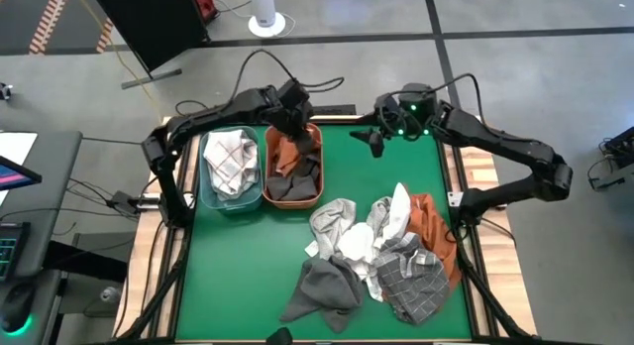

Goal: Sort towels by color in basket
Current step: Put the brown towel into the orange bin, then put the white towel into the blue bin

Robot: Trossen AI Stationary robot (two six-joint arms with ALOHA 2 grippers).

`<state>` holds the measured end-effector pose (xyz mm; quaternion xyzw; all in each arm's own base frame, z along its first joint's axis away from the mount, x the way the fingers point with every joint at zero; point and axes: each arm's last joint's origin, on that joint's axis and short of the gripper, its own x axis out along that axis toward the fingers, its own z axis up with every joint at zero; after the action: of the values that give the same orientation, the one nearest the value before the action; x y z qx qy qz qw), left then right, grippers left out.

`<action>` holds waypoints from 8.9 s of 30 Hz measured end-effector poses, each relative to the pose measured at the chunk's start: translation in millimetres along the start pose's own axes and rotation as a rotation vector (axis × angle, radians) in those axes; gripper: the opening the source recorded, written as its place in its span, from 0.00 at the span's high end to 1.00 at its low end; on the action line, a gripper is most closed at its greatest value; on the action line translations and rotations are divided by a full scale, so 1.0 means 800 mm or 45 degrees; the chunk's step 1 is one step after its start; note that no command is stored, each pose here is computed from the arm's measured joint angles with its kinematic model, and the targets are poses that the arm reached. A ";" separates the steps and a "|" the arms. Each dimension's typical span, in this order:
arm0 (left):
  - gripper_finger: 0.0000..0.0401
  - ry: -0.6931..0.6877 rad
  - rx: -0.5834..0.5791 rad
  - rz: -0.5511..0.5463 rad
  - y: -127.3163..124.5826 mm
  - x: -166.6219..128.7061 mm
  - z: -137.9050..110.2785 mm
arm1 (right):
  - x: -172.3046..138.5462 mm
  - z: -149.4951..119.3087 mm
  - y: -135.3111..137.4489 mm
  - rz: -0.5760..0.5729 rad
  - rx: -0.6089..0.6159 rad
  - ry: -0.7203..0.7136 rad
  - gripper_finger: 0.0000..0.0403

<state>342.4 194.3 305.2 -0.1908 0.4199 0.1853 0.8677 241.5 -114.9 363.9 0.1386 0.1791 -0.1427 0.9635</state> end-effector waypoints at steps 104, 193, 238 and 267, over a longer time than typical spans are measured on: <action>0.29 -0.806 0.198 -0.348 -0.137 -0.122 0.010 | -0.093 0.064 0.067 -0.022 -0.165 -0.283 0.96; 1.00 -0.470 -0.483 0.300 -0.050 -0.342 -0.180 | -0.054 0.084 0.071 0.001 -0.126 -0.427 0.39; 0.74 0.531 -0.660 0.616 0.012 -0.046 -0.252 | -0.051 0.073 0.078 0.024 -0.125 -0.318 0.39; 0.45 0.100 -0.255 0.516 -0.020 -0.173 -0.144 | -0.048 0.059 0.074 -0.006 -0.124 -0.163 0.39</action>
<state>194.1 101.9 352.6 -0.1948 0.4626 0.3891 0.7724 240.4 -66.4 433.7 0.0816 0.1242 -0.1447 0.9782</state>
